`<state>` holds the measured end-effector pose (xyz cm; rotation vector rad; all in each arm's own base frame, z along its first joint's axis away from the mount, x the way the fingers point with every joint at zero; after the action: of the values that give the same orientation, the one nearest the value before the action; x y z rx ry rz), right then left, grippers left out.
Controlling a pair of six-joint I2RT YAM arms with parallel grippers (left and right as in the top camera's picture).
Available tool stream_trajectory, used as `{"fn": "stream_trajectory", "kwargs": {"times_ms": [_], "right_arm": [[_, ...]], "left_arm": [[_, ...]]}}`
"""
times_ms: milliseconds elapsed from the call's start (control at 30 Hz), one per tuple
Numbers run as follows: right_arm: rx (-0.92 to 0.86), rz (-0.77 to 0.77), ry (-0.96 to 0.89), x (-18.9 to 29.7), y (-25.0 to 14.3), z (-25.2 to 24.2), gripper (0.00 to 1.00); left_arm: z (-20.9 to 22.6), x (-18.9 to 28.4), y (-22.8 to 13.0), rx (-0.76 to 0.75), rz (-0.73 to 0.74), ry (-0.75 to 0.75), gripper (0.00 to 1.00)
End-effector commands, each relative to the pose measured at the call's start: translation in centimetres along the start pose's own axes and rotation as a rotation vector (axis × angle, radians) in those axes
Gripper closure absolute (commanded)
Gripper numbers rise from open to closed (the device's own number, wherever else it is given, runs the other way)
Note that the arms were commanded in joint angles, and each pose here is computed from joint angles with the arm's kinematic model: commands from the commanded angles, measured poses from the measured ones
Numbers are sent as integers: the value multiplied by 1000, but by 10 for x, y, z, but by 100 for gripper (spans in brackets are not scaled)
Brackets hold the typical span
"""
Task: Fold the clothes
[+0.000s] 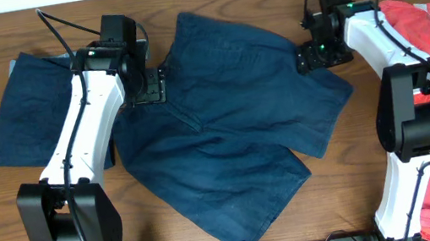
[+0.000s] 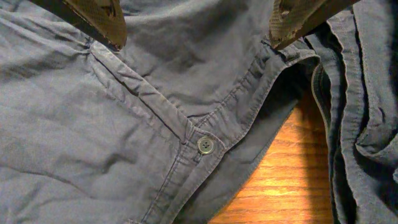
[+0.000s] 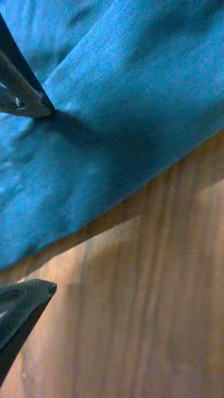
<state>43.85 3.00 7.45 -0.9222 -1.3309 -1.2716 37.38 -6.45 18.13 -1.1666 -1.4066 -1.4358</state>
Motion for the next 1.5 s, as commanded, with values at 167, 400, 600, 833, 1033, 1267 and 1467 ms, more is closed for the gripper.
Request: {"fn": "stream_trajectory", "kwargs": {"times_ms": [167,400,600,833,1033,1267,1467], "right_arm": [[-18,-51,-151,-4,-2,-25,99],[-224,-351,-248,26,49,-74,99],[-39,-252,57,49,38,-55,46],[91,68,252,29,-30,-17,29],[42,115,142,-12,-54,-18,34],[-29,32,22,-18,-41,-37,99],[-94,-237,-71,26,27,-70,99]], "left_arm": [[1,-7,-1,3,7,3,25],[1,-7,2,3,-7,2,25],[1,-7,0,3,1,2,24],[1,-7,0,3,0,2,24],[1,-7,0,3,1,2,24],[1,-7,2,3,-6,2,24],[1,-7,2,3,-7,2,23]]}}
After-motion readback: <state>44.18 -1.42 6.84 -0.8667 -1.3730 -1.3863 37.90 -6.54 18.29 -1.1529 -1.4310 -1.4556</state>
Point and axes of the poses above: each gripper's point midway between its finger pads, its own x axis back along the fingers, its own z axis along the line the jaws close on, y = z × x, the point moved 6 cm from there along x, back along the fingers
